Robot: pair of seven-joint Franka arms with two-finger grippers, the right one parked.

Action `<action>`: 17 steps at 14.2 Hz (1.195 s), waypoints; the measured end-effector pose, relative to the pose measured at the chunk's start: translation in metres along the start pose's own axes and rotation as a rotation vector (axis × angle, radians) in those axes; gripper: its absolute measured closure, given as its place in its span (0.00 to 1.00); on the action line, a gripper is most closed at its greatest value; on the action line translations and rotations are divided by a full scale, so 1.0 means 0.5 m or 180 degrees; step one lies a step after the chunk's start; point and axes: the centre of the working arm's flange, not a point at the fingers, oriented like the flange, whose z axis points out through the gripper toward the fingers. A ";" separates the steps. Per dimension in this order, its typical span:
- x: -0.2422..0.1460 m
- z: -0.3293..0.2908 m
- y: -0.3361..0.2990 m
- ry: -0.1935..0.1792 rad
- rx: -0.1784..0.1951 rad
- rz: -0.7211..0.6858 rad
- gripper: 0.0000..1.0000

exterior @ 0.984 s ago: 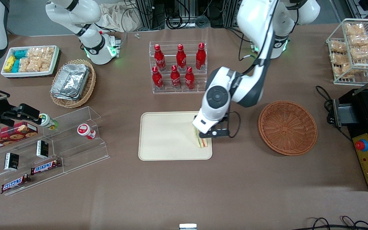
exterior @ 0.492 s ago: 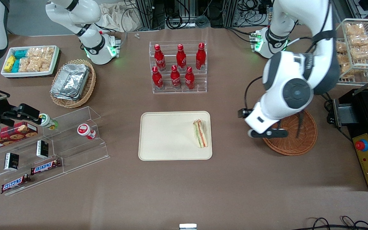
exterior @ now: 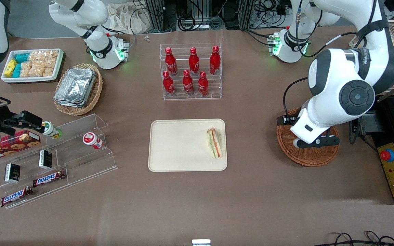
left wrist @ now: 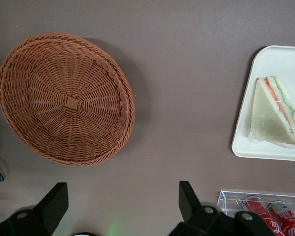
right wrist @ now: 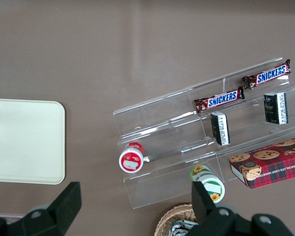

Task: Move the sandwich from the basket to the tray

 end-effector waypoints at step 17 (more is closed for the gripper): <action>0.040 -0.084 -0.334 -0.0057 -0.0355 -0.0835 0.00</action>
